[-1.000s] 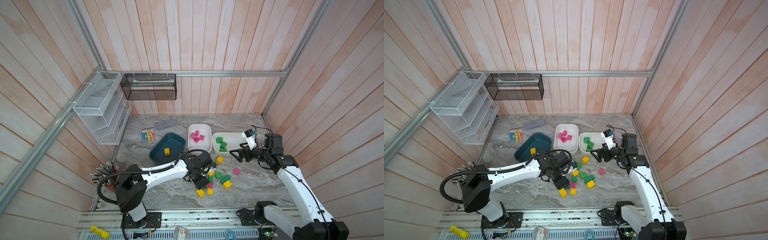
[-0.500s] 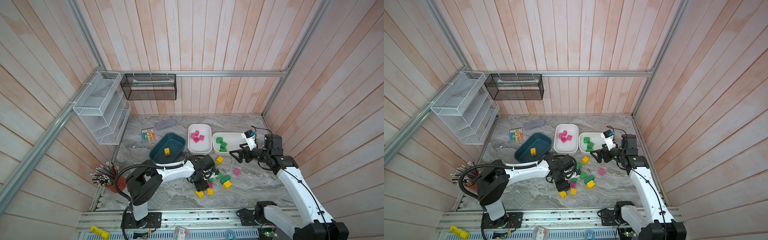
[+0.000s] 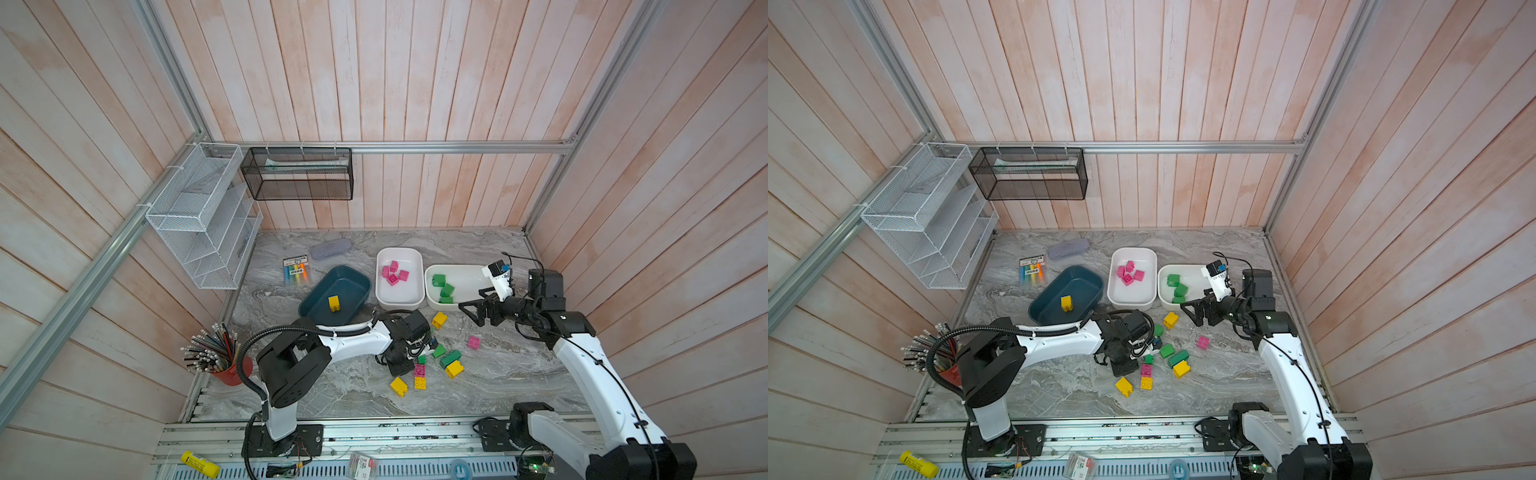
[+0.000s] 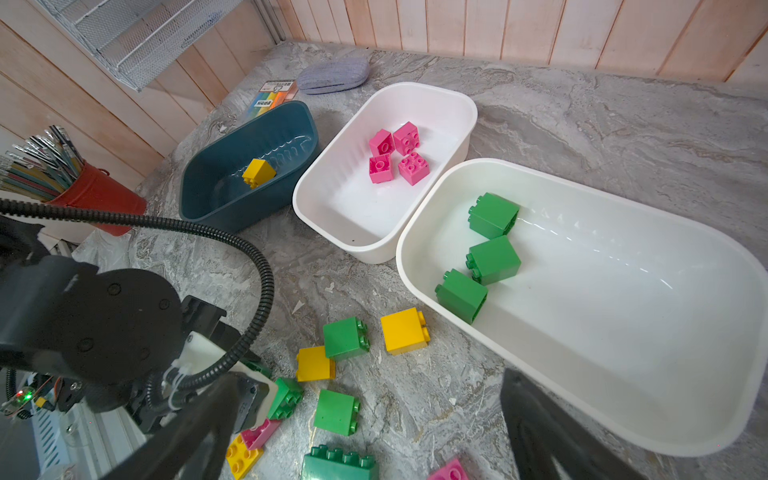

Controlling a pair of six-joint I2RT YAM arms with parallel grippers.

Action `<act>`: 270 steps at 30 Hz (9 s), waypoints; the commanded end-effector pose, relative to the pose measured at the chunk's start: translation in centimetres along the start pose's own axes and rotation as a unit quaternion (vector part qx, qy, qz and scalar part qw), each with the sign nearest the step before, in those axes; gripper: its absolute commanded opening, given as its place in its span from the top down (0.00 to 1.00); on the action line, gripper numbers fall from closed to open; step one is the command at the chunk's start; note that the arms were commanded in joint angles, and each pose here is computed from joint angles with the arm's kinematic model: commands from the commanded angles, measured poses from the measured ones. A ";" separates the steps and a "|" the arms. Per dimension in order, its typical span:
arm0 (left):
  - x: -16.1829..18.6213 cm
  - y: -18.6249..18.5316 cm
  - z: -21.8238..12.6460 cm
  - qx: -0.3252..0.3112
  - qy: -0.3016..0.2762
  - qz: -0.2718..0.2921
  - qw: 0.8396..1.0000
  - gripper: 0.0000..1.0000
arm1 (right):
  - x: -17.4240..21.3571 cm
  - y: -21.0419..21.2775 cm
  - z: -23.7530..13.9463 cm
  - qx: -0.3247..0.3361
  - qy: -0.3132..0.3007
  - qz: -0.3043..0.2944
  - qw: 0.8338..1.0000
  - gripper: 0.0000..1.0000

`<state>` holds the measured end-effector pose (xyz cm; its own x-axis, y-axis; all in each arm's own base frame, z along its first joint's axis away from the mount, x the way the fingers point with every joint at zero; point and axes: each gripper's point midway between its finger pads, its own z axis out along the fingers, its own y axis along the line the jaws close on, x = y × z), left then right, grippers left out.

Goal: Sort the legos into containers by color
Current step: 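Return the left gripper to the pile and grasp another green brick, then carry the green brick into the larger white tub and release it, then lower the left gripper to the pile and grasp a yellow brick, then carry the yellow brick over the teal tub and open the left gripper, then draw the left gripper back while the right gripper moves toward the pile, then lower the right gripper onto a green brick in the pile and grasp it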

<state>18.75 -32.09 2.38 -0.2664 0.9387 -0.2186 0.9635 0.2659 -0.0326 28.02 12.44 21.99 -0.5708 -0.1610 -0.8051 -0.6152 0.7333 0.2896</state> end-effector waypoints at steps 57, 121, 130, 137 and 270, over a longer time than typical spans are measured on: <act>-21.6 15.7 -2.1 -0.089 -0.225 0.010 0.970 0.48 | -2.5 -2.7 -2.0 0.071 -0.027 -0.012 0.997 0.02; 3.2 -5.5 -1.3 -0.066 -0.048 -0.753 0.653 0.32 | 1.9 3.0 2.8 -0.067 0.020 0.034 0.997 0.03; 4.3 -5.9 0.1 -0.070 -0.030 -0.763 0.642 0.44 | 2.6 4.8 3.0 -0.081 0.031 0.039 0.995 0.03; 4.4 -5.9 0.5 -0.075 -0.024 -0.758 0.648 0.58 | 2.5 5.6 3.3 -0.107 0.078 0.024 0.991 0.03; 10.1 5.7 -16.0 0.011 -0.295 -0.505 0.811 0.00 | 11.8 2.4 17.4 -0.043 0.264 -0.482 0.834 0.32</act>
<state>21.19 -17.72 15.63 -0.8699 -0.0204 -0.4928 0.2617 0.8278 -0.4963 29.04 23.01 4.22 0.0491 -0.9366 -0.3469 -0.9498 0.0637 -0.3064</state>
